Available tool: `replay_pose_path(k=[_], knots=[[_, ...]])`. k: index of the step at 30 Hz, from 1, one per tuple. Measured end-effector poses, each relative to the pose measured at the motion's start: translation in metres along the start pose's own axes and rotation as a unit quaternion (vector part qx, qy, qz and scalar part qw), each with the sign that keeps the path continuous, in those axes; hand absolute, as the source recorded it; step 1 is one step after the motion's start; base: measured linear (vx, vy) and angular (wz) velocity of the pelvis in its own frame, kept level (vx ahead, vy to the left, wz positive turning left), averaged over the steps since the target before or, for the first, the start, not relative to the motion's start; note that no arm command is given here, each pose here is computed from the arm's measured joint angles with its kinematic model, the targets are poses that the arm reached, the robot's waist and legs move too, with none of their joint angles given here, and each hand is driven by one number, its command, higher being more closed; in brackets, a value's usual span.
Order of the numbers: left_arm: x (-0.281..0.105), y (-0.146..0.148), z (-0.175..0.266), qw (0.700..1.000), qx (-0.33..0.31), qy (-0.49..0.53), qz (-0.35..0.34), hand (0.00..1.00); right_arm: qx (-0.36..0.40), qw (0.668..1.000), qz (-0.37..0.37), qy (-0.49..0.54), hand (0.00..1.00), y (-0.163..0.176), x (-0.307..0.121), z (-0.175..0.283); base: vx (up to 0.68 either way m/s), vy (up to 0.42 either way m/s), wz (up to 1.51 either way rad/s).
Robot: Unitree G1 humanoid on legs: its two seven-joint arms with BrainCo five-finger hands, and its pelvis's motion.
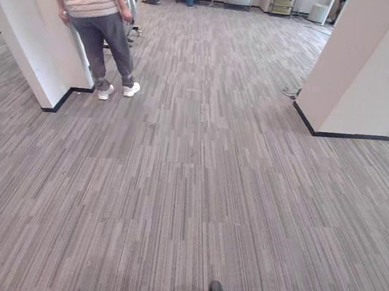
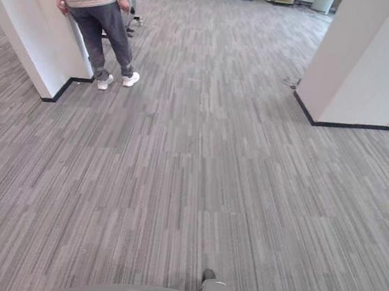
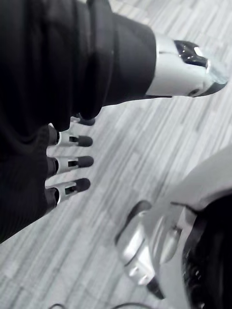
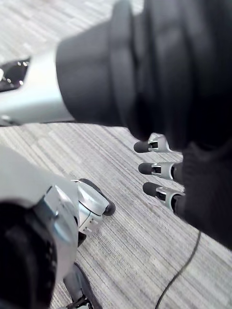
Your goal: Organize washtable
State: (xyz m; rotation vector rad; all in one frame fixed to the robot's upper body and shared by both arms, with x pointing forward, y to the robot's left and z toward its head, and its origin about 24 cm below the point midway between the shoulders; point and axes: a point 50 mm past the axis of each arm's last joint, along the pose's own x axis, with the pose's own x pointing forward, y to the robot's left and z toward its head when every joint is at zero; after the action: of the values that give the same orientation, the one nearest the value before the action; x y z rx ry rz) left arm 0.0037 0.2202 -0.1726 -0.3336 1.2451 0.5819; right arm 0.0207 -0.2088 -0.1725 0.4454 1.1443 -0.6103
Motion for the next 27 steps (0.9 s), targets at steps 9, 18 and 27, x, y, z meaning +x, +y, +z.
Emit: replay_pose_path(k=[9,18,27], knots=[[0.003,-0.011,0.006,1.0,0.016,0.002,-0.006,0.0,-0.047,0.999,-0.002,0.014,0.0,-0.005,0.003,0.008,0.07,-0.032,0.0],[0.007,-0.026,0.032,0.979,0.201,-0.027,-0.026,0.0,-0.082,0.997,-0.001,0.004,0.0,0.003,0.006,0.019,0.03,-0.035,0.05],[0.006,-0.03,0.043,0.984,0.162,-0.072,-0.005,0.0,-0.137,0.99,0.008,-0.032,0.0,0.012,0.009,0.039,0.19,-0.153,0.06]])
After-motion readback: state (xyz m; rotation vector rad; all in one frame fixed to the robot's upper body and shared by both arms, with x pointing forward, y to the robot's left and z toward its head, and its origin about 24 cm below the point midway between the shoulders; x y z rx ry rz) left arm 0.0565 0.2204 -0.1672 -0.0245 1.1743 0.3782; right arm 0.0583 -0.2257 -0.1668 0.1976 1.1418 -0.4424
